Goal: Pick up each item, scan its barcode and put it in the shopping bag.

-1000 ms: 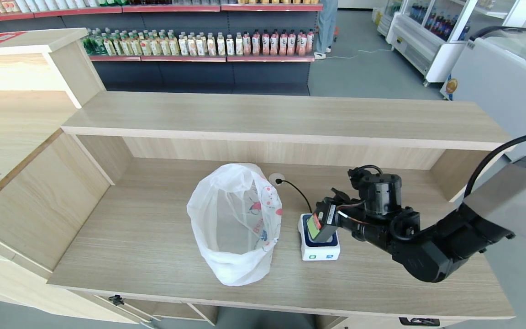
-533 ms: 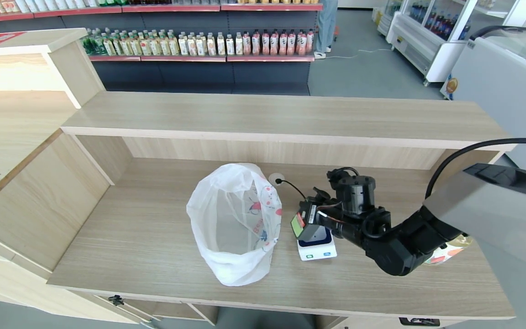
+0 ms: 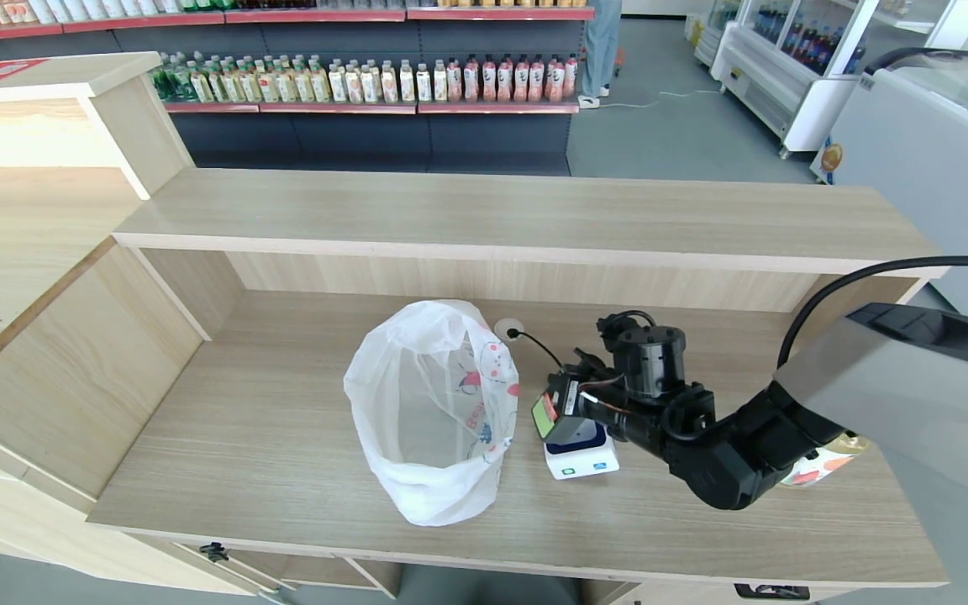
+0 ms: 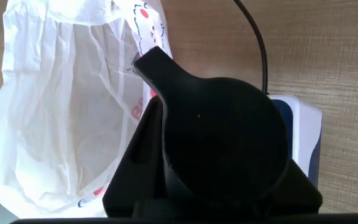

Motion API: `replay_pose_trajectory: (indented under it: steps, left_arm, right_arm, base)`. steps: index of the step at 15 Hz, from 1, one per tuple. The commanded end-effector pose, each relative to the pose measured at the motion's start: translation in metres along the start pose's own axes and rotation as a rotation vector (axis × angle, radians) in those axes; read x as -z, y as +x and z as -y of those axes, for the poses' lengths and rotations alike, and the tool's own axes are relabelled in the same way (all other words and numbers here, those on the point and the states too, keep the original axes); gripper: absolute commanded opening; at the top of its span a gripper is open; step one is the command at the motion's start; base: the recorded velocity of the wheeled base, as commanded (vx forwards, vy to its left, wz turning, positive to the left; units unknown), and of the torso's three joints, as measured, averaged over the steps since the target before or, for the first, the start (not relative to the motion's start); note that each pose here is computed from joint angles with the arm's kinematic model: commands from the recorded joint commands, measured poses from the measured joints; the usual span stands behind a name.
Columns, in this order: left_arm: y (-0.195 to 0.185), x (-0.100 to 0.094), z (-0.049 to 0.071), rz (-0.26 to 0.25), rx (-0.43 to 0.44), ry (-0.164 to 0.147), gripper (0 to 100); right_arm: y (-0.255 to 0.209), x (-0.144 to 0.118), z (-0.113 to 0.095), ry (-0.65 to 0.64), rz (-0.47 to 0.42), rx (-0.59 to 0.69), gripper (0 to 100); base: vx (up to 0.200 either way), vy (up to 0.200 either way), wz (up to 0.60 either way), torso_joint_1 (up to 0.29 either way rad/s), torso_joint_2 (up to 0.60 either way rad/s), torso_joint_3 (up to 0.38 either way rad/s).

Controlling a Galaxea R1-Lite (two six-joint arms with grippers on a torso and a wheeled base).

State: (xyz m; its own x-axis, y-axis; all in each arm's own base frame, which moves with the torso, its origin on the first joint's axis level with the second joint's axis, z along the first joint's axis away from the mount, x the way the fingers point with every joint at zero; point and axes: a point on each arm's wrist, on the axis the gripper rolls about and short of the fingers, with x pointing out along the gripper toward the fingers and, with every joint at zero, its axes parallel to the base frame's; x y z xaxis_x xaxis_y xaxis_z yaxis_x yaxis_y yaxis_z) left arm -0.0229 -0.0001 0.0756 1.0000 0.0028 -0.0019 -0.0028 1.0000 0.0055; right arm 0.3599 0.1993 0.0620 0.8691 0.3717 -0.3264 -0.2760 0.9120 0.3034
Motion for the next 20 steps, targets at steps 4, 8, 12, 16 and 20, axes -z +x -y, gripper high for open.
replay_pose_trajectory:
  steps: [4, 8, 12, 16, 20]
  left_arm:
    - [0.0, 0.0, 0.0, 0.0, 0.0, 0.001, 100]
    - [0.0, 0.0, 0.0, 0.0, 0.0, 0.001, 100]
    - [0.0, 0.0, 0.0, 0.0, 0.0, -0.002, 100]
    - [0.0, 0.0, 0.0, 0.0, 0.0, -0.002, 100]
    - [0.0, 0.0, 0.0, 0.0, 0.0, -0.001, 100]
  right_arm:
    - [-0.005, -0.005, 0.001, 0.001, 0.005, 0.006, 0]
    - [-0.014, -0.013, -0.003, 0.001, 0.025, -0.006, 0]
    - [-0.074, -0.074, -0.047, -0.084, 0.146, -0.122, 0]
    - [-0.09, -0.077, -0.057, -0.114, 0.092, -0.155, 0]
    - [-0.078, -0.065, -0.055, -0.122, 0.037, -0.138, 0]
  base:
    - [0.0, 0.0, 0.0, 0.0, 0.0, 0.0]
    - [0.0, 0.0, 0.0, 0.0, 0.0, 0.0]
    - [0.0, 0.0, 0.0, 0.0, 0.0, 0.0]
    - [0.0, 0.15, 0.0, -0.001, 0.0, 0.003]
    - [0.0, 0.2, 0.0, 0.009, 0.0, 0.004]
